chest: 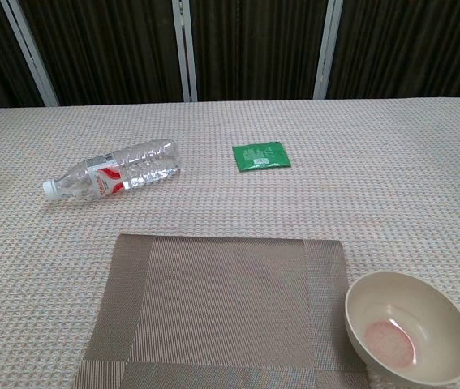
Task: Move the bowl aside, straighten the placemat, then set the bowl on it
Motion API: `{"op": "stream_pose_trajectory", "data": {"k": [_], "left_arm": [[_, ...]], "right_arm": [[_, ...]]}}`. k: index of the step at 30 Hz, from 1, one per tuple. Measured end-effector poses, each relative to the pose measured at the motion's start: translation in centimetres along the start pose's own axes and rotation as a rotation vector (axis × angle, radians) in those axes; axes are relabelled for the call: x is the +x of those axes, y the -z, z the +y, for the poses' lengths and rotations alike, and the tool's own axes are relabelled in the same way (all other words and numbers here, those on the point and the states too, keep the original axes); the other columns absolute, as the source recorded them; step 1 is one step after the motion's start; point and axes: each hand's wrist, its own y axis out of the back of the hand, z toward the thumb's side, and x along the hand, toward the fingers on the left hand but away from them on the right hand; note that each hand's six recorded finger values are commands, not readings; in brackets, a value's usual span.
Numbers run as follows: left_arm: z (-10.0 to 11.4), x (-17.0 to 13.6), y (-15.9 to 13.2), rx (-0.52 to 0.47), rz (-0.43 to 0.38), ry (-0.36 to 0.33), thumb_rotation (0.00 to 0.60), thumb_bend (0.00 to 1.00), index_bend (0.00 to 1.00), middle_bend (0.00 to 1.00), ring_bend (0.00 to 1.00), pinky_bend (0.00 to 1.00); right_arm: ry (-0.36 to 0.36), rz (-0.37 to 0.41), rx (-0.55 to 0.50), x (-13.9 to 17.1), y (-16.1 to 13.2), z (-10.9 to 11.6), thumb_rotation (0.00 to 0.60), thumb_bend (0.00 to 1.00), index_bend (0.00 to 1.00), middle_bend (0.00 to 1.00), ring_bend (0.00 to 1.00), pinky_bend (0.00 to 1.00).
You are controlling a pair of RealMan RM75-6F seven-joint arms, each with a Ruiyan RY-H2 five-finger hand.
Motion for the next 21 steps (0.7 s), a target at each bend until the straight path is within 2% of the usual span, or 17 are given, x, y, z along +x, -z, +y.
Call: {"op": "stream_pose_trajectory", "data": {"k": [7, 12, 16, 21], "left_arm": [[0.0, -0.1, 0.1, -0.003, 0.001, 0.005, 0.6, 0.07, 0.0, 0.0, 0.0, 0.0], [0.1, -0.1, -0.2, -0.007, -0.009, 0.004, 0.6, 0.07, 0.0, 0.0, 0.0, 0.0], [0.2, 0.1, -0.2, -0.006, -0.008, 0.0, 0.6, 0.07, 0.0, 0.0, 0.0, 0.0], [0.0, 0.5, 0.1, 0.005, 0.007, 0.006, 0.6, 0.07, 0.0, 0.0, 0.0, 0.0]], "right_arm": [[-0.024, 0.007, -0.01, 0.1, -0.2, -0.3, 0.6, 0.0, 0.04, 0.0, 0.0, 0.0], [-0.057, 0.039, -0.005, 0.4, -0.8, -0.9, 0.6, 0.0, 0.04, 0.0, 0.0, 0.0], [-0.156, 0.127, -0.013, 1.1, -2.4, -2.7, 0.6, 0.0, 0.06, 0.0, 0.0, 0.0], [-0.355, 0.322, 0.004, 3.3, -5.4, -6.2, 0.6, 0.0, 0.08, 0.0, 0.0, 0.0]]}}
